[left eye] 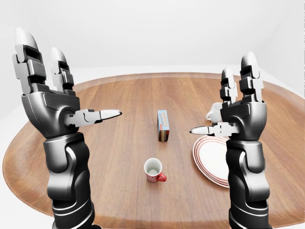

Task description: Pick up the red mug and put it on the plate

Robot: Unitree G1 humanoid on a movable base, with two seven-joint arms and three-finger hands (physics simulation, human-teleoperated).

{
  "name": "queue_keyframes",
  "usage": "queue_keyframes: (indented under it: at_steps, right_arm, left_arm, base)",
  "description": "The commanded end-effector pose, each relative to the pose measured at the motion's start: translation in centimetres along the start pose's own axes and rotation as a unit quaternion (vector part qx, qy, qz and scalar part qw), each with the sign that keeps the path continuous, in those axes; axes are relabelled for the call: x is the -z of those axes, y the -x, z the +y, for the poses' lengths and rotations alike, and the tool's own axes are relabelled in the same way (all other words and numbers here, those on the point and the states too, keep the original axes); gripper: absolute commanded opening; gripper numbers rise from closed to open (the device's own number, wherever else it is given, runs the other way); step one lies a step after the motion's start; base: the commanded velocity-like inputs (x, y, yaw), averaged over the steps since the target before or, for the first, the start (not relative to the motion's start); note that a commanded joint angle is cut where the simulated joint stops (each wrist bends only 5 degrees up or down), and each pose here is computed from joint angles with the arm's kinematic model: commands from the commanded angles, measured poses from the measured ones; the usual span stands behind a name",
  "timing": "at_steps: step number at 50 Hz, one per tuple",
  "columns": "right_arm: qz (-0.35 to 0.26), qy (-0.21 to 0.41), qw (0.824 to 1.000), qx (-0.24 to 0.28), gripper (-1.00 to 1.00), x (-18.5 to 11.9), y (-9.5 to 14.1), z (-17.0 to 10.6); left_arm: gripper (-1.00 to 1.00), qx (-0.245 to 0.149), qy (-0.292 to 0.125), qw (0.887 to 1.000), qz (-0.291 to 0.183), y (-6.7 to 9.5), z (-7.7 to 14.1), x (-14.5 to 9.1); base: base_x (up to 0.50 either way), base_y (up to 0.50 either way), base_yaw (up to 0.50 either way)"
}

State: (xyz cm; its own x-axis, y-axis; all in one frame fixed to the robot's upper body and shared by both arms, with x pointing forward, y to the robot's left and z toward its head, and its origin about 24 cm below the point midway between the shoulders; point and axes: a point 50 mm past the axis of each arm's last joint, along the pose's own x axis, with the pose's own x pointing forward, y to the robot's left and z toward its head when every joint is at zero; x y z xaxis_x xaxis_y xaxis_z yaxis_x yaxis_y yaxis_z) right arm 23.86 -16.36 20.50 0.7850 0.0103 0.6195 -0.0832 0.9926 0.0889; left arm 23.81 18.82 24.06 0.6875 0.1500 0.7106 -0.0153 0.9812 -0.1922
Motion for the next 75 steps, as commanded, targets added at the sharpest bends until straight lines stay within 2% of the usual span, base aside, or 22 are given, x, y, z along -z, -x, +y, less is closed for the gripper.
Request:
queue_keyframes:
  at_steps: [1, 4, 6, 8, 9, 16, 19, 21, 23, 31, 44, 50, 56, 60, 61, 63, 64, 68, 75]
  right_arm:
    - [0.002, 0.001, 1.000, 0.000, 1.00, 0.1, 0.0, 0.0]
    - [0.009, 0.023, 0.999, 0.027, 1.00, 0.6, -0.4, -0.2]
    - [0.009, 0.005, 1.000, 0.024, 1.00, 0.6, -0.4, -0.1]
    - [0.012, 0.017, 1.000, 0.013, 1.00, 0.7, -0.3, 0.2]
    - [0.006, 0.061, 0.988, -0.141, 1.00, -0.5, 2.7, 5.7]
    - [0.011, 0.127, 0.970, -0.208, 1.00, 0.1, 2.7, 7.4]
    - [0.003, 0.158, 0.954, -0.255, 1.00, -0.2, 2.7, 8.2]
    - [0.005, 0.162, 0.955, -0.249, 1.00, -0.1, 2.7, 8.2]
    - [0.030, 0.183, 0.945, -0.269, 1.00, 0.8, 3.3, 8.5]
    - [0.052, 0.193, 0.938, -0.284, 1.00, 1.4, 3.9, 8.9]
    - [0.107, 0.158, 0.938, -0.288, 1.00, 3.7, 5.0, 9.4]
    - [0.135, 0.170, 0.925, -0.312, 1.00, 5.3, 5.2, 10.0]
    - [0.147, 0.174, 0.922, -0.314, 1.00, 5.8, 5.4, 10.0]
    - [0.180, 0.188, 0.908, -0.329, 1.00, 7.2, 6.4, 10.1]
    - [0.196, 0.205, 0.897, -0.341, 1.00, 8.0, 6.9, 10.2]
    - [0.201, 0.182, 0.906, -0.325, 1.00, 8.1, 6.7, 10.2]
    - [0.202, 0.189, 0.903, -0.329, 1.00, 8.2, 6.7, 10.2]
    - [0.232, 0.228, 0.876, -0.357, 1.00, 9.7, 7.8, 10.2]
    - [0.258, 0.246, 0.856, -0.375, 1.00, 10.7, 8.7, 10.4]
  left_arm:
    - [1.00, -0.001, -0.001, 1.000, 0.001, 0.0, 0.1, 0.0]
    - [1.00, 0.001, 0.002, 1.000, -0.003, 0.0, 0.1, -0.2]
    - [1.00, 0.000, 0.002, 1.000, -0.003, 0.0, 0.1, -0.2]
    - [1.00, -0.001, 0.002, 1.000, -0.004, 0.0, 0.2, -0.3]
    - [1.00, -0.002, -0.001, 1.000, -0.005, -0.1, 0.2, -0.3]
    - [1.00, -0.003, -0.003, 1.000, -0.004, -0.1, 0.3, -0.2]
    - [1.00, -0.002, -0.003, 1.000, -0.005, -0.1, 0.3, -0.2]
    - [1.00, -0.003, -0.004, 1.000, -0.004, -0.1, 0.3, -0.2]
    - [1.00, -0.003, -0.003, 1.000, -0.005, -0.1, 0.3, -0.2]
    - [1.00, -0.003, -0.005, 1.000, -0.004, 0.0, 0.3, -0.2]
    - [1.00, -0.002, -0.005, 1.000, -0.002, 0.1, 0.2, -0.2]
    - [1.00, -0.003, -0.005, 1.000, -0.005, 0.1, 0.2, -0.3]
    - [1.00, -0.003, -0.005, 1.000, -0.001, 0.2, 0.2, -0.1]
    - [1.00, -0.002, -0.005, 1.000, -0.002, 0.2, 0.2, -0.2]
    - [1.00, -0.002, -0.005, 1.000, -0.002, 0.2, 0.2, -0.2]
    - [1.00, -0.002, -0.005, 1.000, -0.004, 0.2, 0.2, -0.3]
    - [1.00, -0.002, -0.005, 1.000, -0.005, 0.1, 0.2, -0.3]
    - [1.00, -0.002, -0.005, 1.000, -0.005, 0.1, 0.2, -0.3]
    - [1.00, -0.003, -0.005, 1.000, -0.005, 0.1, 0.3, -0.3]
  base:
    - [0.50, 0.00, 0.00]
    - [0.06, 0.00, 0.00]
    - [0.00, 0.00, 0.00]
    - [0.00, 0.00, 0.00]
    - [0.00, 0.00, 0.00]
    - [0.00, 0.00, 0.00]
    - [0.00, 0.00, 0.00]
    - [0.00, 0.00, 0.00]
    - [0.00, 0.00, 0.00]
    - [0.00, 0.00, 0.00]
    - [0.00, 0.00, 0.00]
    - [0.00, 0.00, 0.00]
    - [0.00, 0.00, 0.00]
    - [0.00, 0.00, 0.00]
    - [0.00, 0.00, 0.00]
    - [0.00, 0.00, 0.00]
    - [0.00, 0.00, 0.00]
    - [0.00, 0.00, 0.00]
    - [0.00, 0.00, 0.00]
